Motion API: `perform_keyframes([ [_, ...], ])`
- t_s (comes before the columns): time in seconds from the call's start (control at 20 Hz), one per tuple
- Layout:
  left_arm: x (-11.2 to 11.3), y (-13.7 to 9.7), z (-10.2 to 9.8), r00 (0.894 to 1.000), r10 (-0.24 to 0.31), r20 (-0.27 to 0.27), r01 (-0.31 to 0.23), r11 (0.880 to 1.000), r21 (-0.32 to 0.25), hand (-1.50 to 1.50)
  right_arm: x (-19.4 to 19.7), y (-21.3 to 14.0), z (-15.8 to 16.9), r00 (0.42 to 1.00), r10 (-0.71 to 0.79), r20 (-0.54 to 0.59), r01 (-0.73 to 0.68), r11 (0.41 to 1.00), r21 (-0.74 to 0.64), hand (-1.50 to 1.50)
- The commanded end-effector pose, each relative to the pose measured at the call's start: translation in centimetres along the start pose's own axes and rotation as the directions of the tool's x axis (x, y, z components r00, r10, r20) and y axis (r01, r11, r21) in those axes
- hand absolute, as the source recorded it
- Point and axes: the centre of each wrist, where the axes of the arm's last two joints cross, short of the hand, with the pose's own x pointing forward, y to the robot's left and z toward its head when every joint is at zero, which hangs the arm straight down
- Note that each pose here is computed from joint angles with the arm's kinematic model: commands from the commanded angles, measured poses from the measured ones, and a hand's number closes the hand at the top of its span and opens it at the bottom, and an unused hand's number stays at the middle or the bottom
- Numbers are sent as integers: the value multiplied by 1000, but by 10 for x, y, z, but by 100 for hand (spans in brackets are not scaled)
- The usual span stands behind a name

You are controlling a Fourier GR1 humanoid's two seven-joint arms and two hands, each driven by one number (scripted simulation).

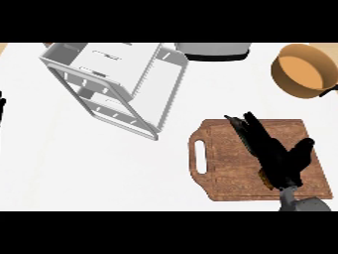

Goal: Pick the eggplant from the cutting board and place it in the tiered basket

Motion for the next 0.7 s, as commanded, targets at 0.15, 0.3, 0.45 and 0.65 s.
perform_keyframes([
  [0.15,-3,-42,18,991,132,-35,-136,961,-243,0,73,41,-34,962,52,268,-138,940,313,150],
  [0.3,-4,-55,24,983,149,-106,-175,936,-305,0,93,-36,-26,772,616,156,-623,782,0,150],
  [0.45,5,-64,22,968,218,-127,-251,892,-376,0,51,0,-41,937,348,24,-336,921,-199,-150],
  [0.65,-2,-68,35,970,203,-134,-240,892,-383,0,63,-12,-49,861,488,145,-462,868,-182,-150],
])
